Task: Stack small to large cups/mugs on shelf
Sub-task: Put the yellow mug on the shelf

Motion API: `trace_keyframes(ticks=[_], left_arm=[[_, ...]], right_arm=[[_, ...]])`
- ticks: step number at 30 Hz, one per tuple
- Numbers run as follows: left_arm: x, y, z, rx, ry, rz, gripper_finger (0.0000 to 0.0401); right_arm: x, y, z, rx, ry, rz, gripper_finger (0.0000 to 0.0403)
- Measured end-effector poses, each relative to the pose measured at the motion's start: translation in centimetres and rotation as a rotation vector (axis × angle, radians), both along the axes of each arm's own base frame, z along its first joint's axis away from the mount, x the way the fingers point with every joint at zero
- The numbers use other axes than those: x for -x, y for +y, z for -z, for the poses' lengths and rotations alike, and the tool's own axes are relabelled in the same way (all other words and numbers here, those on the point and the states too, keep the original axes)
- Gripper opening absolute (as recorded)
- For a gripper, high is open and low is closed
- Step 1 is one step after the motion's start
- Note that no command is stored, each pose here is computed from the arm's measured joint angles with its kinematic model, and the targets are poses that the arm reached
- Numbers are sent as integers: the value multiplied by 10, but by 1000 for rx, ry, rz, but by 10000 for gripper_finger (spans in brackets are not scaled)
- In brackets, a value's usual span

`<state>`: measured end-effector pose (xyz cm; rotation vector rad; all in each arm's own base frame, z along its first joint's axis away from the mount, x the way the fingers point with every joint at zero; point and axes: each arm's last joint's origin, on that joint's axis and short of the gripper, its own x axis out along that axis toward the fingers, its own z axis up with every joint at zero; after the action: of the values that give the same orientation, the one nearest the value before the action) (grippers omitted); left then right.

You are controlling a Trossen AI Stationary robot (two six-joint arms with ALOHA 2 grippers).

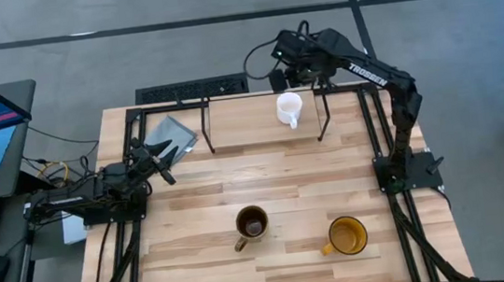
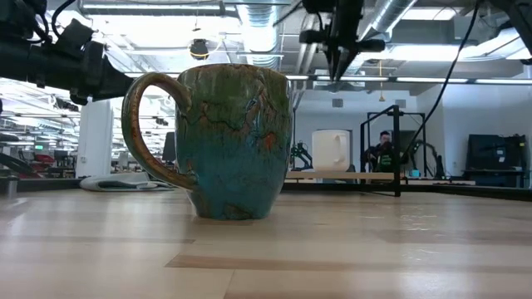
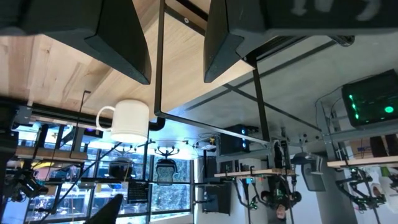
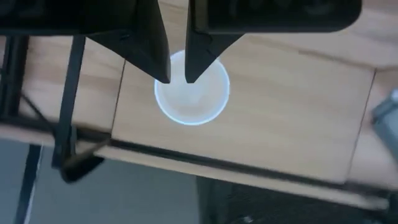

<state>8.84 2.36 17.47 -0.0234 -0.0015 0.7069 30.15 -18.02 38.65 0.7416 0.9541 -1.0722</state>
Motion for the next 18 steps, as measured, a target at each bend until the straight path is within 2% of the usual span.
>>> trace_keyframes(ticks=[3,7,11,18], left_arm=[[0,0,0,0,0,0,140],[0,0,0,0,0,0,140],[0,0,0,0,0,0,140],[0,0,0,38,-33,0,140]], right_arm=[[-2,13,-13,10,13,-174,71],[-11,41,-28,-52,-51,-522,71],[-22,75,-34,-95,-112,-810,71],[-36,132,-32,-67,-70,-1125,71]])
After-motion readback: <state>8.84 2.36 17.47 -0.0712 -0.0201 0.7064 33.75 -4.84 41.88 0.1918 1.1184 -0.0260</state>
